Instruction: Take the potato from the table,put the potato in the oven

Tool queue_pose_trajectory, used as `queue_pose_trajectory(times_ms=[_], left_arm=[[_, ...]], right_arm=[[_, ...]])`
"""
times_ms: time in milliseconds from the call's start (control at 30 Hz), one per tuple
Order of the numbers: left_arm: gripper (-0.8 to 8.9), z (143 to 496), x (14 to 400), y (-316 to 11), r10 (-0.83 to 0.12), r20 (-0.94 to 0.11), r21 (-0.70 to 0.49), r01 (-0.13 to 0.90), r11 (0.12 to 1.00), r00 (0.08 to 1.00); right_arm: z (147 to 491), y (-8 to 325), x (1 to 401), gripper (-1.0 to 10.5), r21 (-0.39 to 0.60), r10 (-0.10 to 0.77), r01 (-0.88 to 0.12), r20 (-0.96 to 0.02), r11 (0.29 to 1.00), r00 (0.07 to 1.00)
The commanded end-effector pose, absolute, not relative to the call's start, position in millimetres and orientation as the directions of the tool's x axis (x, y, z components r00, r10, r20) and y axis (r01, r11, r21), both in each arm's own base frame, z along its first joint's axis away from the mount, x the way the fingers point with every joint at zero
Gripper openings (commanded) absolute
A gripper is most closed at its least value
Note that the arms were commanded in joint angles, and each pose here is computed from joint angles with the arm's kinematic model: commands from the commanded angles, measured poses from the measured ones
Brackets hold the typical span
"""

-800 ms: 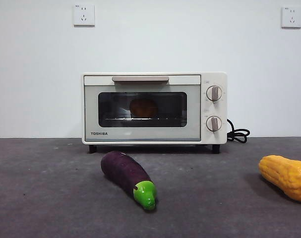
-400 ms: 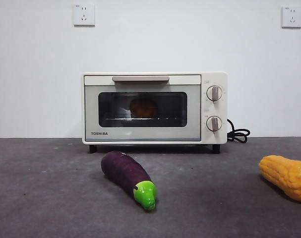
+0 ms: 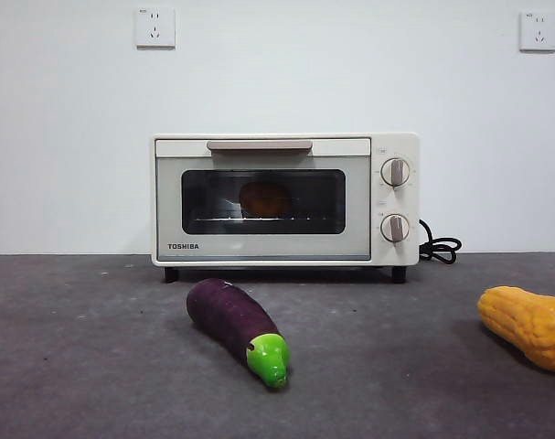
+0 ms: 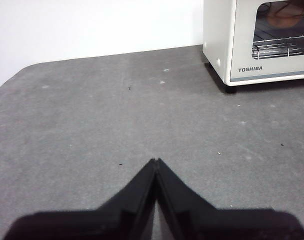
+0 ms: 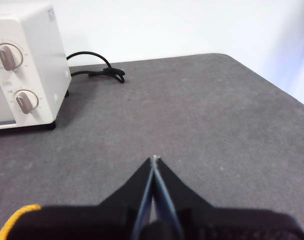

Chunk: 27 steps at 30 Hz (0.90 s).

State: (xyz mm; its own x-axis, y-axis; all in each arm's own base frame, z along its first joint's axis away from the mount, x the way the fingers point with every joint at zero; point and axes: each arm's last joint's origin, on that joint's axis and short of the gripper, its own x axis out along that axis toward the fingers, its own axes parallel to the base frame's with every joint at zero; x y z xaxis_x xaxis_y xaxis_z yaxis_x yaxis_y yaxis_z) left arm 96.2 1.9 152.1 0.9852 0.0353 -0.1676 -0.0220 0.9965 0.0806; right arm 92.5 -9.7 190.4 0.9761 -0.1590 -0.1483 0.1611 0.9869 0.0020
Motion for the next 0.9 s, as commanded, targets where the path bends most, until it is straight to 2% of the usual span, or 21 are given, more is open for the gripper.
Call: queue_pose_trajectory(times_ms=[33,267,500,900], left_arm=[[-0.04,149.1,96.8,2.1,0.035,-0.172,0.073,-0.023,0.997,0.985],[-0.04,149.1,96.8,2.1,0.035,-0.172,0.073,-0.023,0.997,0.985],[-0.04,149.1,96.8,2.1,0.035,-0.172,0.073,-0.023,0.997,0.985],[-0.04,148.7,97.1,2.1,0.035,-0.178,0.073,-0.022,0.997,0.983]], right_arm=[[185.1,-9.7,92.2,0.0,-0.016,-0.158,0.157,-0.142,0.987,0.977],[170.1,-9.6,93.2,0.0,-0.013,-0.154,0.154,-0.167,0.988,0.974],[150.6,-7.8,94.6,0.0,-0.004,-0.093,0.094,-0.194,0.996,0.977],[150.4,-6.1,94.8,0.0,-0.007,-0.076,0.076,-0.192,0.997,0.979]])
